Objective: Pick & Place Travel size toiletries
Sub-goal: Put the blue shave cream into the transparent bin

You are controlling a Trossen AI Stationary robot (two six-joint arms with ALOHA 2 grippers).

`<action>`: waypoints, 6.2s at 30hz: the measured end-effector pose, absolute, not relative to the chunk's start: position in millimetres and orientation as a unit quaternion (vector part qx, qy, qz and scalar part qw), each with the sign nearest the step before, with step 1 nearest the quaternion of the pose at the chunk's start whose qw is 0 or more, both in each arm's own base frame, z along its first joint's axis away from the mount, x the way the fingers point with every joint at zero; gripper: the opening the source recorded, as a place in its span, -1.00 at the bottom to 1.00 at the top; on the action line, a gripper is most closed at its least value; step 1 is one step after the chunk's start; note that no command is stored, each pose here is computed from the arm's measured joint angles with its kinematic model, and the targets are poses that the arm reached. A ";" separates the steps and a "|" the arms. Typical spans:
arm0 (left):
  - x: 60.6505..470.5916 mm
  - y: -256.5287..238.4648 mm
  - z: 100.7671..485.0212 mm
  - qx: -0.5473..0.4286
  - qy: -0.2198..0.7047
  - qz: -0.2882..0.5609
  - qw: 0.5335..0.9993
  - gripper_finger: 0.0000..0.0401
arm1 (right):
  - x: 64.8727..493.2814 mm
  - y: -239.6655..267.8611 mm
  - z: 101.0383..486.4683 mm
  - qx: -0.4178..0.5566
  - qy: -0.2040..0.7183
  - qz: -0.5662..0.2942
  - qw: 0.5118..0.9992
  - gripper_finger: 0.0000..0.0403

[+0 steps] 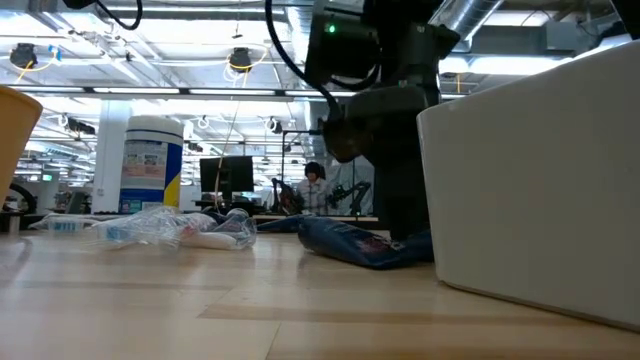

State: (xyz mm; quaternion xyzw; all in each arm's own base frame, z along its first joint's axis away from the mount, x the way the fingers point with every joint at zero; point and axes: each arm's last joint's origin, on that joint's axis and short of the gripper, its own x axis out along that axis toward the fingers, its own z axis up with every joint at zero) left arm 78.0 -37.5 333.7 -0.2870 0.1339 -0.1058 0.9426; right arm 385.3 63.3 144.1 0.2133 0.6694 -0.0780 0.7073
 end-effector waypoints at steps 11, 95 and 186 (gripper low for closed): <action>78.0 -37.4 333.5 -0.284 0.134 -0.106 0.944 -0.29 | 386.6 60.2 139.5 0.217 0.675 -0.072 0.702 0.37; 54.7 -16.7 338.7 -0.162 0.047 -0.022 0.985 -0.29 | 282.0 126.9 299.7 0.259 0.611 -0.261 0.701 -0.69; 41.4 -8.3 344.4 -0.213 -0.002 -0.020 0.977 -0.29 | 463.4 91.0 142.6 0.274 0.621 -0.204 0.705 0.42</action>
